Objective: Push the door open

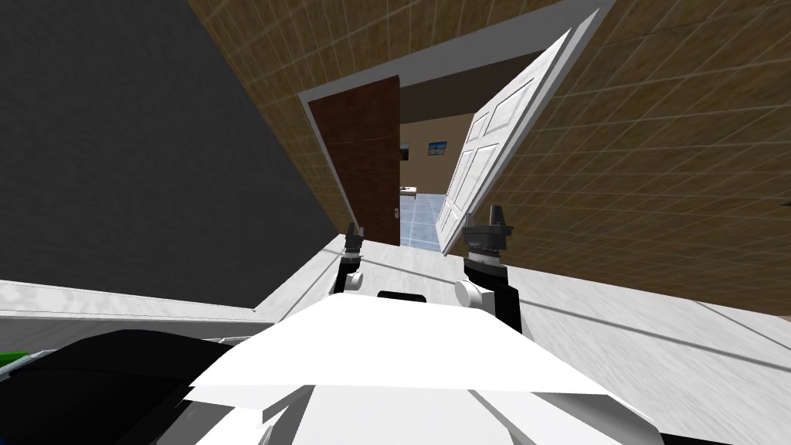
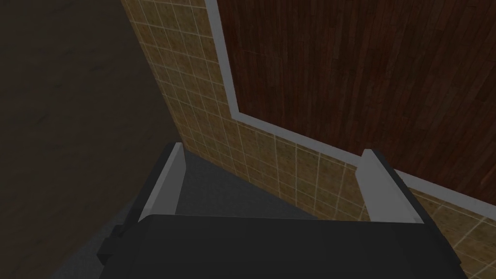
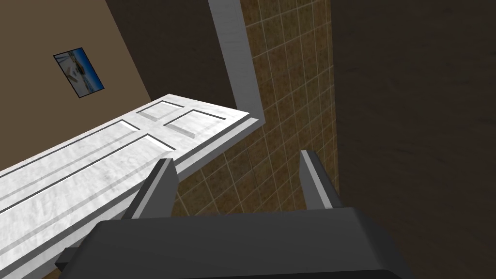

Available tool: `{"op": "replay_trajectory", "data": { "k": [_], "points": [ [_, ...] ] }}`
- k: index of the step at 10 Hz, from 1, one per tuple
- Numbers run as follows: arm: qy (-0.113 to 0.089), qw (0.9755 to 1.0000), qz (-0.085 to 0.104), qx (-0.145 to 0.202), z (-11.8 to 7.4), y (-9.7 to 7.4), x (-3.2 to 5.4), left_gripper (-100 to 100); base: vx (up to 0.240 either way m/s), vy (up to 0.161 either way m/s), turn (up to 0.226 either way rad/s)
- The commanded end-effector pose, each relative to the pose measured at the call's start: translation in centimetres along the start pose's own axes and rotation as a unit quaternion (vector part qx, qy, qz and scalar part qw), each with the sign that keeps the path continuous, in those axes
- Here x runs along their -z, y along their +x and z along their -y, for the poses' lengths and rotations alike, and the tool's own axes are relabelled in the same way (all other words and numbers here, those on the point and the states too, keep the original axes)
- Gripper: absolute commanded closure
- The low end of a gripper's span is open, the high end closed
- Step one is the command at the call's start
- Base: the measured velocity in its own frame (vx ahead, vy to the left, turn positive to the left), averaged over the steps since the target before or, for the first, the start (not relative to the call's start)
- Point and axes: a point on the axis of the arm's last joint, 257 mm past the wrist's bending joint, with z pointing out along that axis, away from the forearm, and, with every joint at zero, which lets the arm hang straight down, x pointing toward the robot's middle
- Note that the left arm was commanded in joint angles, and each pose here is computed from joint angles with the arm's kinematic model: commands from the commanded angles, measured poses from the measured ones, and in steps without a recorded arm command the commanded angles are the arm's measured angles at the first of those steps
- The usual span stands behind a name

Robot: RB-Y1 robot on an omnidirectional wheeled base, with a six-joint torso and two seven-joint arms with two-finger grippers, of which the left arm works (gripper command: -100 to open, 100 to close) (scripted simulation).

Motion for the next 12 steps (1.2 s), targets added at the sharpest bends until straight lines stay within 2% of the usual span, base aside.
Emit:
{"op": "replay_trajectory", "data": {
  "k": [1,6,12],
  "points": [
    [-0.012,0.9999,-0.005,0.003,-1.5,0.3,0.19,-100,0.161,-0.032,0.006],
    [-0.042,0.9989,-0.017,0.009,-5.3,1.1,0.81,-100,0.100,-0.005,0.005],
    [-0.080,0.9961,-0.031,0.017,-9.8,2.3,1.83,-100,0.101,-0.014,0.005]
  ]
}}
